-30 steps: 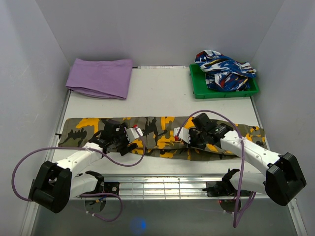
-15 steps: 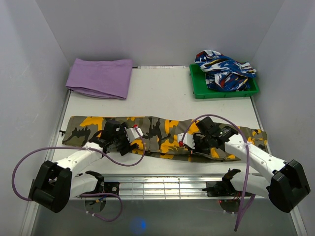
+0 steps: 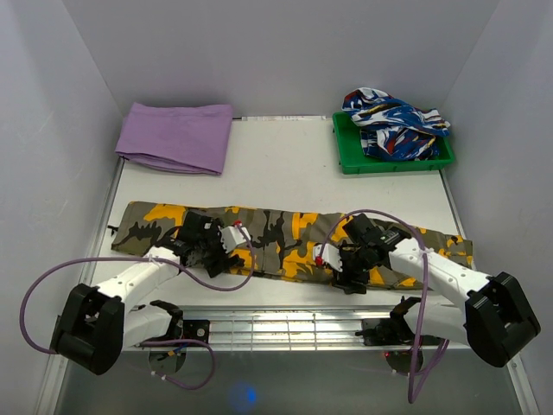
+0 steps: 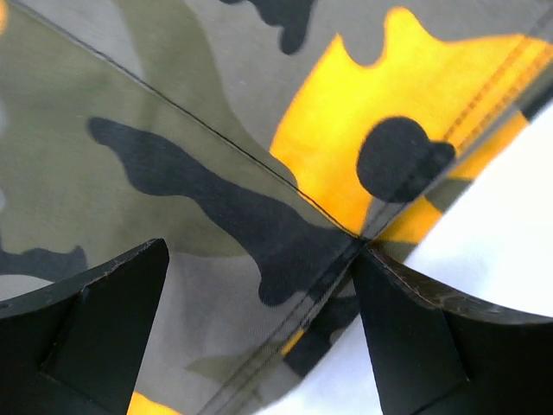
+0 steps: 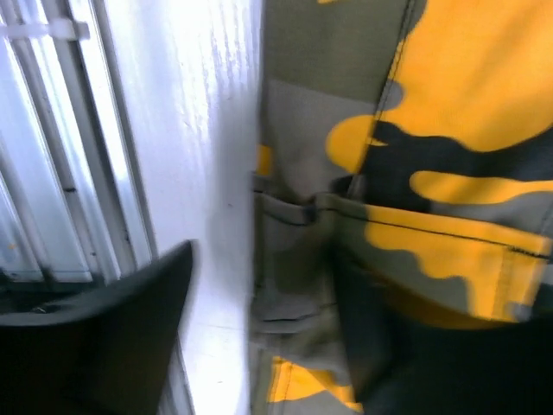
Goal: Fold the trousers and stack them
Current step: Fold the trousers
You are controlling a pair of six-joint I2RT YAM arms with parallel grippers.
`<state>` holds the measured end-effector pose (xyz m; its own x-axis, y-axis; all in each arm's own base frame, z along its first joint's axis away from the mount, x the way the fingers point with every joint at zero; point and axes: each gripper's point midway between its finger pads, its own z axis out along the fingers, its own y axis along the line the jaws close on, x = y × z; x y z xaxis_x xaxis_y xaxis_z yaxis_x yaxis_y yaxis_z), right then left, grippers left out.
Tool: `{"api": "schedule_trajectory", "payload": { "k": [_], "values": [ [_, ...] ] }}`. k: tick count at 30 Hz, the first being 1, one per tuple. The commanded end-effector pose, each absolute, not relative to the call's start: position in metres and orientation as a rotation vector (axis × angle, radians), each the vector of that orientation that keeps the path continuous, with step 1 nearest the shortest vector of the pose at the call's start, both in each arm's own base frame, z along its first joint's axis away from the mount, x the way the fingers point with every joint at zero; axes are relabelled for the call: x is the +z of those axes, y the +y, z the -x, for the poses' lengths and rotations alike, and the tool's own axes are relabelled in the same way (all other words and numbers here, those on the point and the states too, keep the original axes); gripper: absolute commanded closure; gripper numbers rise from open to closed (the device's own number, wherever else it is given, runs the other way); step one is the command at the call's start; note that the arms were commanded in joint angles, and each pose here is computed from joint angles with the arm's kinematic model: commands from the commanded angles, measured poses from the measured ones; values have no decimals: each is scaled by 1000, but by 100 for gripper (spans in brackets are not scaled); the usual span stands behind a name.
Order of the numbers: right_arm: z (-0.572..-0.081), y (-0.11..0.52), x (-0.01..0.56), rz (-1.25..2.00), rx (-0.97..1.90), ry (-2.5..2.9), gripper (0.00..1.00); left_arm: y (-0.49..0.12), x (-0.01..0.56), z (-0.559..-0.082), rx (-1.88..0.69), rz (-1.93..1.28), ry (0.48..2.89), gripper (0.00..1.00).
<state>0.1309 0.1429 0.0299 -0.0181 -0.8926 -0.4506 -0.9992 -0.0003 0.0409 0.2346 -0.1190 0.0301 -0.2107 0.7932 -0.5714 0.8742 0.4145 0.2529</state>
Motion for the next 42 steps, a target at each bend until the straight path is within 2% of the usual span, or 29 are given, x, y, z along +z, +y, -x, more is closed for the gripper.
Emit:
{"api": "schedule_trajectory", "payload": {
  "k": [1, 5, 10, 14, 15, 17, 18, 22, 29, 36, 38, 42],
  "values": [
    [-137, 138, 38, 1961, 461, 1998, 22, -112, 36, -186, -314, -1507, 2163, 2],
    [-175, 140, 84, 1802, 368, 1927, 17, -133, 87, -167, -509, -1513, 2092, 2],
    [-203, 111, 108, 1650, 351, 2012, 17, -140, 108, -187, -496, -1403, 2105, 6],
    [-210, 63, 86, 1586, 253, 2207, 28, -124, 69, -211, -392, -1255, 2278, 12],
    [-208, 52, 78, 1583, 224, 2260, 30, -111, 50, -216, -351, -1214, 2377, 19],
    [-210, 32, 69, 1494, 229, 2359, 31, -96, 37, -233, -343, -1062, 2464, 22],
    [-212, 29, 68, 1455, 247, 2382, 31, -90, 21, -234, -371, -1018, 2547, 28],
    [-238, 0, 82, 1241, 248, 2479, 31, -55, -7, -249, -344, -826, 2721, 38],
    [-266, -54, 112, 943, 175, 2575, 31, 18, -36, -248, -208, -607, 2872, 47],
    [-261, -89, 117, 563, 234, 2706, 31, 43, -42, -234, -124, -465, 2948, 47],
    [-250, -101, 109, 462, 252, 2759, 31, 35, -39, -227, -187, -446, 2952, 43],
    [-231, -99, 81, 471, 334, 2812, 37, -3, 0, -239, -429, -557, 2731, 32]
  ]
}}
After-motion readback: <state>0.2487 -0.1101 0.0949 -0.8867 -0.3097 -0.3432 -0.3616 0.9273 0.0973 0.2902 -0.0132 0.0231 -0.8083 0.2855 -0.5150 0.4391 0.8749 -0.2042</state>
